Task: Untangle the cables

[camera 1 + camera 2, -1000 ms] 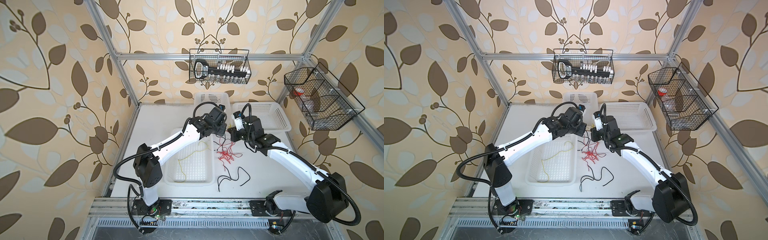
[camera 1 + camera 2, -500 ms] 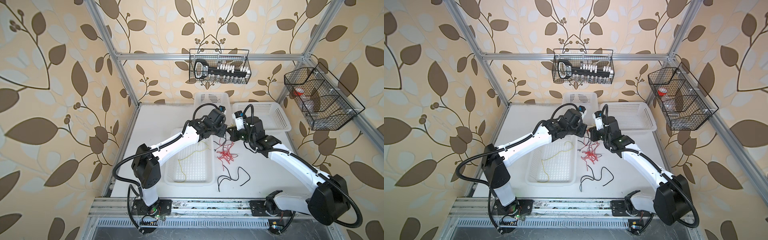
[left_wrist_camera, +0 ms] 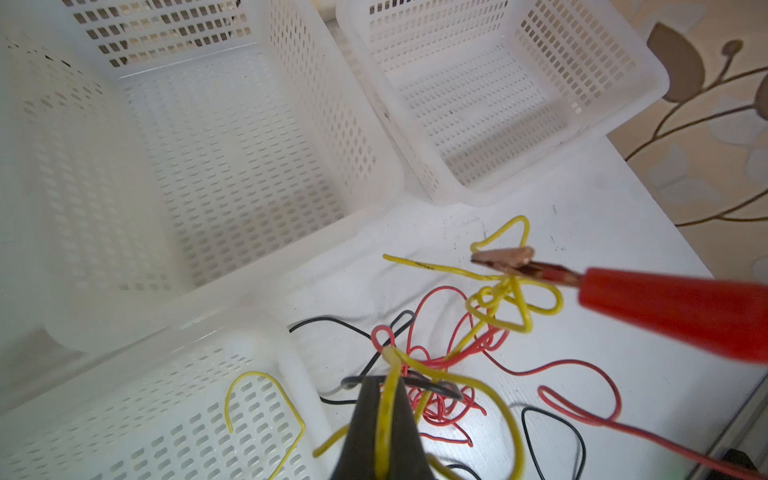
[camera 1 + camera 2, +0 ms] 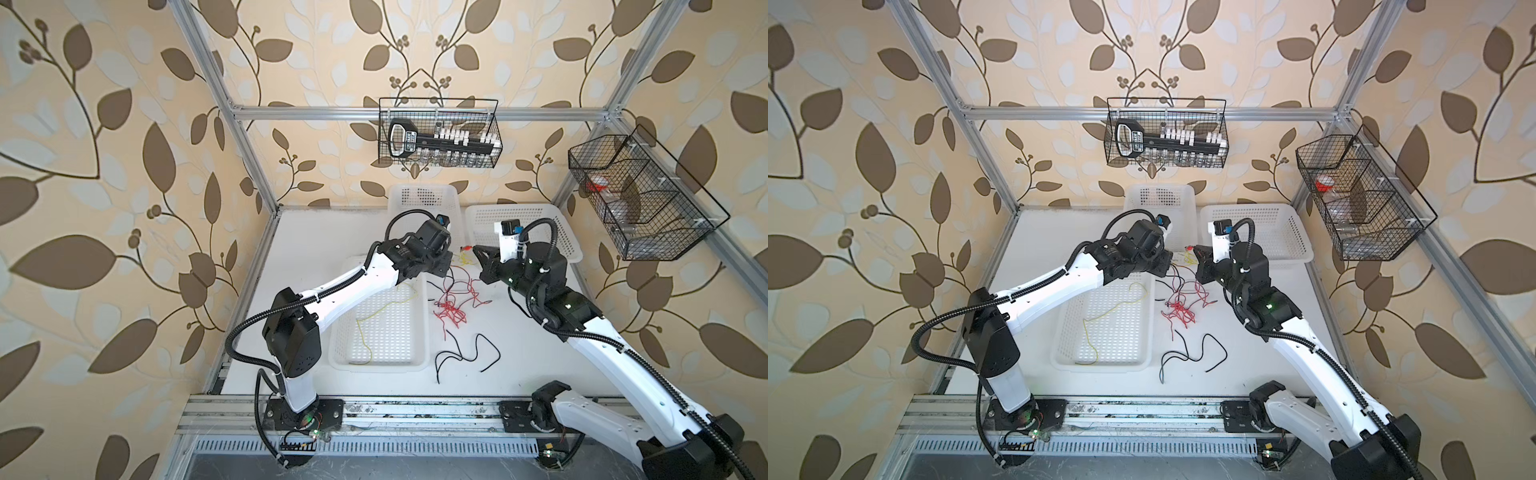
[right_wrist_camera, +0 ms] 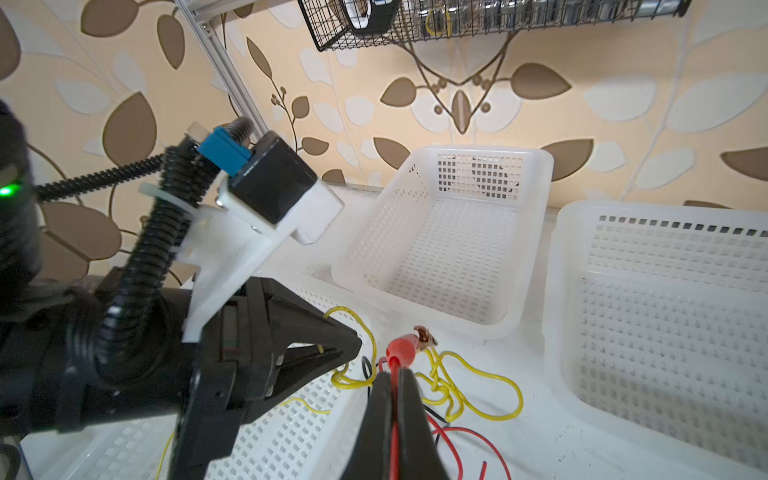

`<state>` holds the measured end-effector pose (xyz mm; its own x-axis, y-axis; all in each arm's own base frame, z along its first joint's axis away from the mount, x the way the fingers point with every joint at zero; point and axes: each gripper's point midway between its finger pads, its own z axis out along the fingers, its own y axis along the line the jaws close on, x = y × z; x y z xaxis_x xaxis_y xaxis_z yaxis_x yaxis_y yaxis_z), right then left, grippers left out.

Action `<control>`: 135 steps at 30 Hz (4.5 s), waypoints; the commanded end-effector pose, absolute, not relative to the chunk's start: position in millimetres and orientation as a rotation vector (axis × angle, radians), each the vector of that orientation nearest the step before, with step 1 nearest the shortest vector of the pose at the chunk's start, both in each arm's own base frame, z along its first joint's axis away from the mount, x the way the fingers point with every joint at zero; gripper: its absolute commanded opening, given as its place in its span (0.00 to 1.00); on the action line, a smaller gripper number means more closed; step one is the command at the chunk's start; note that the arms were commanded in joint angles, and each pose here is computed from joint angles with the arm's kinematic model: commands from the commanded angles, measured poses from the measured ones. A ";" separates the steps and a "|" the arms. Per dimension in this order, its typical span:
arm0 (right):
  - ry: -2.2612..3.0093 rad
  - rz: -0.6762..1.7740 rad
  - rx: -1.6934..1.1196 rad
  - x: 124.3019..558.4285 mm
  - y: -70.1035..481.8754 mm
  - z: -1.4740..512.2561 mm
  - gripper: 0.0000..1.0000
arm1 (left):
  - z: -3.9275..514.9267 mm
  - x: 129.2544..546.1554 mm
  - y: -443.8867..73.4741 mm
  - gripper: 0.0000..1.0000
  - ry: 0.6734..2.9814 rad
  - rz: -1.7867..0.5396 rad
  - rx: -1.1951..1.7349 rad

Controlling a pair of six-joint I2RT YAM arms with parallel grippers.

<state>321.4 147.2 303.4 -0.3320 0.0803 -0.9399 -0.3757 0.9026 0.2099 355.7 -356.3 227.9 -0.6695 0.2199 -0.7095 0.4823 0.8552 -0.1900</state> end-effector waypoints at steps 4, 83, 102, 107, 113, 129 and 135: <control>1.896 0.252 -0.049 305.2 96.2 278.1 0.00 | 246.8 368.5 -351.0 0.00 2.278 -0.454 0.451; 1.926 0.529 -0.379 326.9 185.3 218.6 0.00 | 293.3 356.0 -352.8 0.00 2.138 -0.619 0.475; 1.766 0.051 0.097 290.3 52.5 245.9 0.00 | 299.5 388.5 -310.9 0.00 2.157 -0.485 0.292; 1.797 -0.037 0.282 282.9 14.2 226.0 0.00 | 306.2 394.1 -287.7 0.00 2.152 -0.430 0.231; 1.828 -0.120 0.380 278.5 -8.0 210.4 0.00 | 318.1 394.3 -262.5 0.00 2.117 -0.437 0.163; 1.952 0.184 0.081 300.9 61.4 193.5 0.13 | 331.7 374.2 -275.9 0.00 2.050 -0.620 0.235; 1.871 0.328 -0.042 303.1 92.3 221.4 0.46 | 324.2 368.8 -290.2 0.00 2.074 -0.705 0.266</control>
<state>299.3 65.9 184.4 -0.4032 0.1350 -0.9051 -0.0480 0.9846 0.1682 374.2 -279.7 293.3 -0.6104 -0.0210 -0.7918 0.3794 0.8698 -0.3156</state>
